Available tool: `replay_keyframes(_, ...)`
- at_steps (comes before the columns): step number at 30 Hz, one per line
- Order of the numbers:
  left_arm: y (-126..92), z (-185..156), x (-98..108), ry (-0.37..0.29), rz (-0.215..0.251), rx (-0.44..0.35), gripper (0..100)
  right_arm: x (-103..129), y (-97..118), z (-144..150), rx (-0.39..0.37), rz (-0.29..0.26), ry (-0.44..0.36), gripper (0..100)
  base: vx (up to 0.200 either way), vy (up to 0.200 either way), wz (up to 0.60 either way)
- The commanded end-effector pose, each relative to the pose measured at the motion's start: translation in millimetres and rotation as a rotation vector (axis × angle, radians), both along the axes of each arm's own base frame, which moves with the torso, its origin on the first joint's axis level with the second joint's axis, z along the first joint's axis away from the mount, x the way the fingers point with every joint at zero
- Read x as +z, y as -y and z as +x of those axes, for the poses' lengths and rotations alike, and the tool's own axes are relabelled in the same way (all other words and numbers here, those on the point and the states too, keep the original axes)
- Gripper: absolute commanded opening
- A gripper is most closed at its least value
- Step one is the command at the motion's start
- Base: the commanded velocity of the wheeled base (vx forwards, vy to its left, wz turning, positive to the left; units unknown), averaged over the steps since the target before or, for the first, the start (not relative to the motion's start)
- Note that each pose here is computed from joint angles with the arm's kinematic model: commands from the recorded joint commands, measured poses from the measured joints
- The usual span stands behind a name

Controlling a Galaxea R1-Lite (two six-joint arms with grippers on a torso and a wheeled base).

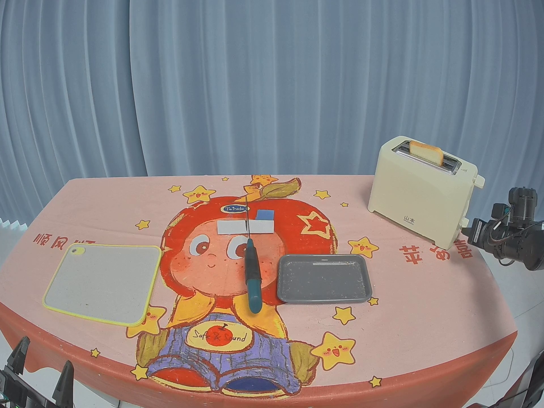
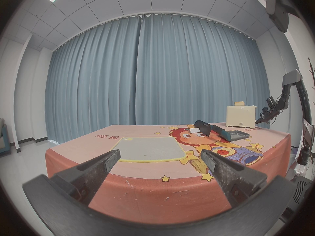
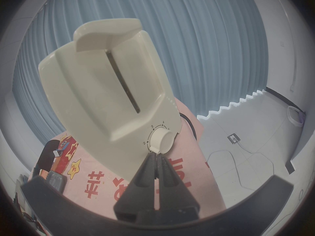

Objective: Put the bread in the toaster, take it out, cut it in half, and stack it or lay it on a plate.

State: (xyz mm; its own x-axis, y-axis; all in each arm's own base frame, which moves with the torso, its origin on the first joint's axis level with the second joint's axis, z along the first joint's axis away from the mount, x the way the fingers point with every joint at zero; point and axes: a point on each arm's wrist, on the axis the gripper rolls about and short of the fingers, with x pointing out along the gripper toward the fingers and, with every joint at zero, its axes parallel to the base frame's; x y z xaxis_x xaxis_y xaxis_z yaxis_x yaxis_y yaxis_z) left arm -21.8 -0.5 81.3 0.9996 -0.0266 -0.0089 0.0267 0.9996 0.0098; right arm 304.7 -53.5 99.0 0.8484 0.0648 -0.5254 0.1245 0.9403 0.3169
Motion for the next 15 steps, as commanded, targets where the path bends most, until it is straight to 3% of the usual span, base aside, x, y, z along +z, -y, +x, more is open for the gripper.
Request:
replay_keyframes(1,0.0,1.2,-4.9,-0.017,0.001,0.001,100,2.4,-1.1,-1.0,0.003,-0.002,0.008,0,0.0,0.0,0.0)
replay_keyframes(15,0.0,1.2,-4.9,-0.017,-0.001,0.001,100,12.1,-7.1,-8.5,0.016,-0.011,0.033,0,0.0,0.0,0.0)
